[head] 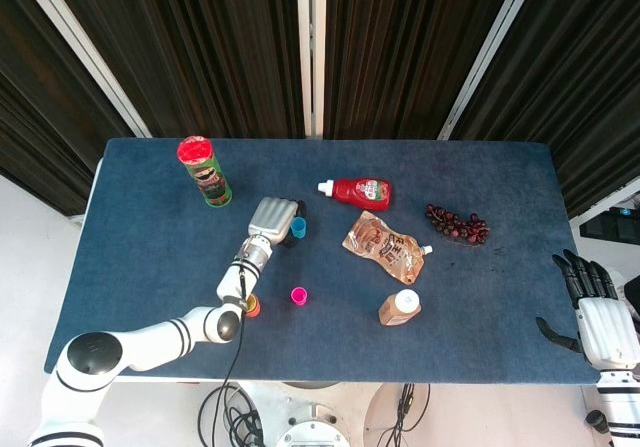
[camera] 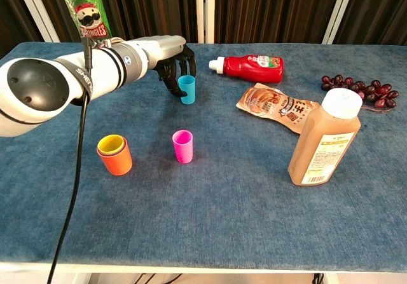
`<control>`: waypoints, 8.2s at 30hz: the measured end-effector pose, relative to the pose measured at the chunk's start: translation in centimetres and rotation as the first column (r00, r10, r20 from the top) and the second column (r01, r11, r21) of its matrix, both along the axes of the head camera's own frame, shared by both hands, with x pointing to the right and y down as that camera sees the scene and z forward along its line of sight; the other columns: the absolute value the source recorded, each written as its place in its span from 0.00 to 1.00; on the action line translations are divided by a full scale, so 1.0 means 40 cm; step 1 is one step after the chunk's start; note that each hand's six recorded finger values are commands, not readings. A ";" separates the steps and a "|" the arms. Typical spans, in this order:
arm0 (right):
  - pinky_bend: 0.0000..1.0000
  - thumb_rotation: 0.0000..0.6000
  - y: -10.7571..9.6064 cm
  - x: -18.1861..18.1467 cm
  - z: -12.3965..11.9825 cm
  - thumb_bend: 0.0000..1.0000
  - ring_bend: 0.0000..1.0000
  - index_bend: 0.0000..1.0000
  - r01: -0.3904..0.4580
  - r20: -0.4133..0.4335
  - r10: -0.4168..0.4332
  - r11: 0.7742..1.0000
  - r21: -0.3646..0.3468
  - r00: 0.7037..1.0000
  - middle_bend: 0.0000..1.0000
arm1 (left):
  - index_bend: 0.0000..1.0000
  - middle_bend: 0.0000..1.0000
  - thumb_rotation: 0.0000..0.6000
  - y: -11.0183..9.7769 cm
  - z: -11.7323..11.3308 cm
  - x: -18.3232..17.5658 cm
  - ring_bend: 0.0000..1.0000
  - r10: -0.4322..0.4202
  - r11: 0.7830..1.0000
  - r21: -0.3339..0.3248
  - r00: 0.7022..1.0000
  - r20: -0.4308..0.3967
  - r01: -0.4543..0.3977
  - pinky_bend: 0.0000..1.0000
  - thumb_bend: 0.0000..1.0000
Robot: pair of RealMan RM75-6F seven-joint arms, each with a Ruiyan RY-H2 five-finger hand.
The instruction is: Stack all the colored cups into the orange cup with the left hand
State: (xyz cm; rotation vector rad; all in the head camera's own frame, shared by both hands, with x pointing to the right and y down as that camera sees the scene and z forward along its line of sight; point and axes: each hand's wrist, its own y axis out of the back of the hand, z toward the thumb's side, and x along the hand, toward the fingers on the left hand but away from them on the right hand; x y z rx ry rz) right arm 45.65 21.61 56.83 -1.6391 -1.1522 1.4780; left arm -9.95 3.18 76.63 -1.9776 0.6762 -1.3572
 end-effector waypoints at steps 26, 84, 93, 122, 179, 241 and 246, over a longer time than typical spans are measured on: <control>0.00 1.00 -0.005 0.005 0.003 0.18 0.00 0.00 0.006 -0.003 -0.006 1.000 -0.004 1.000 0.00 | 0.53 0.56 1.00 0.027 -0.139 -0.022 0.50 -0.036 0.997 0.054 0.985 -0.168 0.046 0.59 0.26; 0.00 1.00 -0.014 -0.037 -0.005 0.17 0.00 0.00 0.038 0.025 -0.038 0.999 -0.010 0.999 0.00 | 0.38 0.49 1.00 0.364 -0.263 -0.293 0.46 -0.074 0.997 -0.013 0.995 -0.067 0.074 0.57 0.22; 0.00 1.00 -0.014 -0.036 -0.009 0.17 0.00 0.00 0.033 0.024 -0.033 0.999 -0.005 0.999 0.00 | 0.32 0.39 1.00 0.362 -0.278 -0.293 0.37 -0.085 0.996 -0.014 0.993 -0.086 0.084 0.52 0.20; 0.00 1.00 -0.031 -0.065 -0.018 0.17 0.00 0.00 0.044 0.044 -0.043 0.999 0.000 0.998 0.00 | 0.35 0.39 1.00 0.310 -0.266 -0.105 0.34 0.026 1.000 0.013 0.998 -0.056 -0.025 0.46 0.17; 0.00 1.00 -0.013 -0.035 -0.008 0.18 0.00 0.00 0.017 0.044 -0.016 0.999 -0.030 0.999 0.00 | 0.45 0.49 1.00 0.328 -0.127 0.019 0.45 0.067 0.996 -0.045 0.993 -0.094 -0.071 0.54 0.20; 0.00 1.00 -0.018 -0.076 -0.051 0.18 0.00 0.00 0.053 0.059 -0.054 0.998 0.023 0.997 0.00 | 0.52 0.55 1.00 0.269 -0.354 -0.219 0.57 -0.054 0.996 -0.061 0.995 0.088 0.059 0.63 0.24; 0.00 1.00 -0.016 -0.068 -0.049 0.18 0.00 0.00 0.043 0.059 -0.044 0.999 0.020 0.997 0.00 | 0.52 0.55 1.00 0.278 -0.342 -0.190 0.57 -0.043 0.997 -0.067 0.997 0.067 0.048 0.62 0.24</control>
